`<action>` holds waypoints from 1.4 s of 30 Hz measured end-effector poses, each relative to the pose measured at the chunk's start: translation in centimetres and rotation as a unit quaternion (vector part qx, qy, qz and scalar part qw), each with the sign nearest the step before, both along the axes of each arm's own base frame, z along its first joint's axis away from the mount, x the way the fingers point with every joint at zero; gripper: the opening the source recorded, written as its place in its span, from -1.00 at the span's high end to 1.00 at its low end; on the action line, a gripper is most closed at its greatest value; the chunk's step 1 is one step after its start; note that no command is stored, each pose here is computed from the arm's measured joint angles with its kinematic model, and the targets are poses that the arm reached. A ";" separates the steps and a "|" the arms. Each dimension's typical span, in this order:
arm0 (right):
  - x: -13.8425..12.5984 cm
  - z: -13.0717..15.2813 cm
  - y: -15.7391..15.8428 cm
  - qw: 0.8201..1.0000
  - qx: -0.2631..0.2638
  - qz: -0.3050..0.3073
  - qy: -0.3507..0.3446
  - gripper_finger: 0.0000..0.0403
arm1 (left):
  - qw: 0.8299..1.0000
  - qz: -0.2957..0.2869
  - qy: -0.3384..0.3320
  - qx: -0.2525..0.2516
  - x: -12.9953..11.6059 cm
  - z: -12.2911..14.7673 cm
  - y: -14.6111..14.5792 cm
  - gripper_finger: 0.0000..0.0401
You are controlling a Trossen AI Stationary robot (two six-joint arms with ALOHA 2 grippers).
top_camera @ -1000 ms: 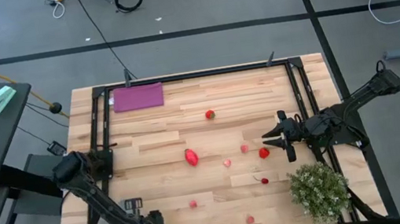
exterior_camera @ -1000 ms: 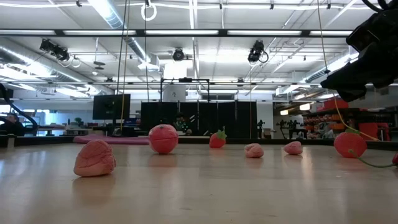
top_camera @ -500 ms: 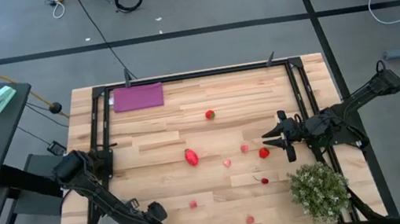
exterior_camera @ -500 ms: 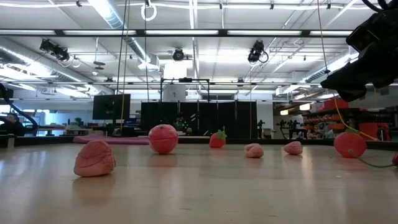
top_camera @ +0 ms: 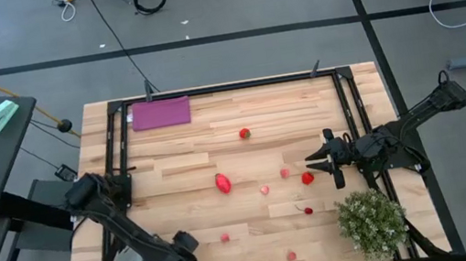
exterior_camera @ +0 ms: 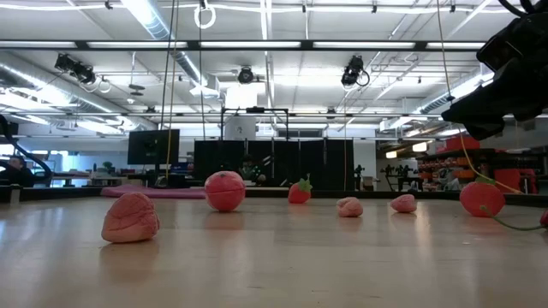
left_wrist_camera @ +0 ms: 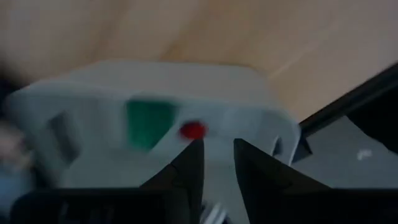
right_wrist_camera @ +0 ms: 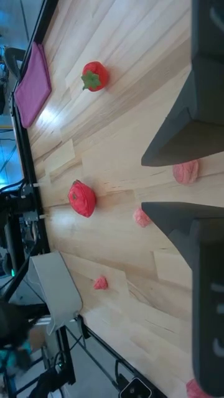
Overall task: Pick and placing Produce into tupperware
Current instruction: Move the gray container to the center left
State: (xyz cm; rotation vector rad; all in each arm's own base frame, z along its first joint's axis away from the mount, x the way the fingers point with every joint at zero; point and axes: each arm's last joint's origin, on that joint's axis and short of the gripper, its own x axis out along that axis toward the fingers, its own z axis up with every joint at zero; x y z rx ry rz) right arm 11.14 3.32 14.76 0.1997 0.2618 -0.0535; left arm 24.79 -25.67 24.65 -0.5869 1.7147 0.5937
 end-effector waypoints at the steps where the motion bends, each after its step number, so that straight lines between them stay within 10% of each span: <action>1: 0.0 0.0 0.0 1.000 0.000 0.000 0.000 0.46 | 1.000 0.013 0.005 0.008 0.0 1.4 0.2 0.57; 7: 0.0 0.0 0.0 1.000 0.000 0.000 0.000 0.45 | 0.981 0.077 -0.177 0.036 0.8 9.3 0.5 0.73; 12: 0.0 0.0 0.0 1.000 0.000 0.000 -0.001 0.46 | 0.897 0.032 -0.405 0.175 1.3 13.5 1.5 0.85; 17: 0.1 0.4 0.1 1.000 0.012 0.001 -0.021 0.45 | 0.812 -0.031 -0.497 0.305 2.1 14.7 1.9 0.93; 32: 0.3 2.3 0.5 0.986 -0.103 0.083 -0.099 0.45 | 0.805 -0.040 -0.484 0.340 4.0 14.7 3.7 0.93; 42: 1.6 5.6 -0.8 0.978 -0.178 0.070 0.083 0.21 | 0.807 -0.052 -0.464 0.362 5.1 14.7 5.3 0.90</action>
